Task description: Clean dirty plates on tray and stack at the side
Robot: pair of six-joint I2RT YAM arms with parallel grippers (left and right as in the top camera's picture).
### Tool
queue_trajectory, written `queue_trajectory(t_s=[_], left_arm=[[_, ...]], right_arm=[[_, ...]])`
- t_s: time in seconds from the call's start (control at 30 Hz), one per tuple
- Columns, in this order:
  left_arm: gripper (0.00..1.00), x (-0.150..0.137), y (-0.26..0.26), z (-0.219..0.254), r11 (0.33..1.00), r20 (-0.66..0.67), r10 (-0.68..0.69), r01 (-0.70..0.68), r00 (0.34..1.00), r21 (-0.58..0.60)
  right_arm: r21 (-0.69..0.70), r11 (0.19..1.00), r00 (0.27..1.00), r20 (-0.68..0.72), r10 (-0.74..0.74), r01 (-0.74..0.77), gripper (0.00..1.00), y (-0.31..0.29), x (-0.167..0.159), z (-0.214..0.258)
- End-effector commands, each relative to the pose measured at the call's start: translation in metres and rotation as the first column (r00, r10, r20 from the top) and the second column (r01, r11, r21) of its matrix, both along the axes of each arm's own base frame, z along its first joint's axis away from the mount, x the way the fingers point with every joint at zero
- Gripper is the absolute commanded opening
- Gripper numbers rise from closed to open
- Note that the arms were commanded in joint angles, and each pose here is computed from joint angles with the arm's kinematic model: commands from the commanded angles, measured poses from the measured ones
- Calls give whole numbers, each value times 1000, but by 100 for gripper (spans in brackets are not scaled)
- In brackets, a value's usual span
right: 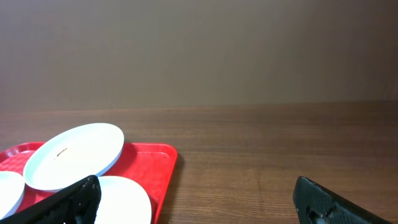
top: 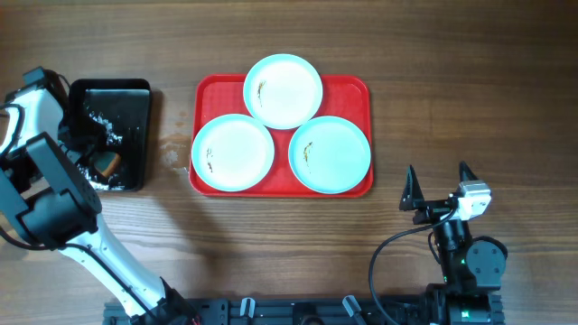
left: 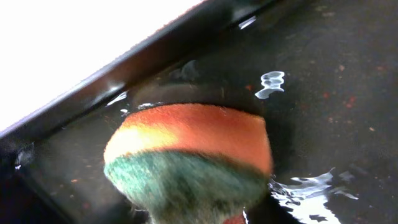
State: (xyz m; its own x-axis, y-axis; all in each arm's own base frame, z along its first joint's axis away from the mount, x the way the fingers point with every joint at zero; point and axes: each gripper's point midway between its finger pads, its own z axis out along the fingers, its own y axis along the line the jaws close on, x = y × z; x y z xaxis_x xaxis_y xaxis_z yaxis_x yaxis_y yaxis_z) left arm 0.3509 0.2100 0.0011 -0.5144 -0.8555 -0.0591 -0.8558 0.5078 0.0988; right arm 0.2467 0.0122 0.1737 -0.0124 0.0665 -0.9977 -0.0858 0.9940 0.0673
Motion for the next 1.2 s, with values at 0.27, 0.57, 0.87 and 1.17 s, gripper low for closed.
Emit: queue_trajectory(t_s=[0.27, 0.57, 0.87, 1.17], left_arm=[[41, -17, -10, -11, 1000, -78, -4, 2, 997, -31], [56, -14, -8, 5, 999, -84, -5, 2, 996, -34], [20, -13, -7, 6, 999, -83, -5, 2, 997, -34], [4, -5, -17, 18, 995, -52, -2, -3, 999, -101]], right_arm=[[12, 1000, 1000, 6, -24, 24, 100, -5, 0, 1], [12, 1000, 1000, 6, -24, 24, 100, -5, 0, 1], [12, 1000, 1000, 6, -24, 24, 100, -5, 0, 1], [12, 1000, 1000, 6, -24, 24, 100, -5, 0, 1]])
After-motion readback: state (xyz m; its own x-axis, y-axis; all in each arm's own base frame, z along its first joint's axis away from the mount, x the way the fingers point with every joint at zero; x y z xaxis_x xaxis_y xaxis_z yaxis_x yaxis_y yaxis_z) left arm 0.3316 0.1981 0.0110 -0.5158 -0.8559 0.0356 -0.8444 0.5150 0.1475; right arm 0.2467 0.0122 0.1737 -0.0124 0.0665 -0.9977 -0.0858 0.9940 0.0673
